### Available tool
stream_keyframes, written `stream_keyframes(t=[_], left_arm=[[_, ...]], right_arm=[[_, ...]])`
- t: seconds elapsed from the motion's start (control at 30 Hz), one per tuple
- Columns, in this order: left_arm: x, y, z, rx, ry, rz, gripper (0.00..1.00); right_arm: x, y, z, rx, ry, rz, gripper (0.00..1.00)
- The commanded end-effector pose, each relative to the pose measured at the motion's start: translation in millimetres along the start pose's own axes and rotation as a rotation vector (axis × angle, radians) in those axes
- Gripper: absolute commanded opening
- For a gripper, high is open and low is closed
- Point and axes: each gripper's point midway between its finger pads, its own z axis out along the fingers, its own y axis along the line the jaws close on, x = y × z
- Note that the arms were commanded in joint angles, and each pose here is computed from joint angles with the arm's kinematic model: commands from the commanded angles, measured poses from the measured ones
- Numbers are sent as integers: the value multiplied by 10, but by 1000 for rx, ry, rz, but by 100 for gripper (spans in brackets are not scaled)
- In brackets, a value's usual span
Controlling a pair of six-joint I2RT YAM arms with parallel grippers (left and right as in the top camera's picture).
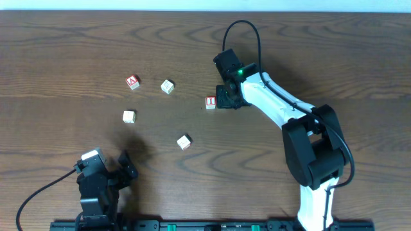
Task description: Spell out Ai2
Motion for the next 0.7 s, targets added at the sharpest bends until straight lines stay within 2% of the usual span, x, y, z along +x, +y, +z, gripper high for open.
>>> stream_keyframes(t=[0.0,0.67], left_arm=[[35,2,18,2,6,10,95],[35,2,18,2,6,10,95]], right_arm=[[59,35,74,-5,22,-34,1],[53,39,75,-8,19,-101,2]])
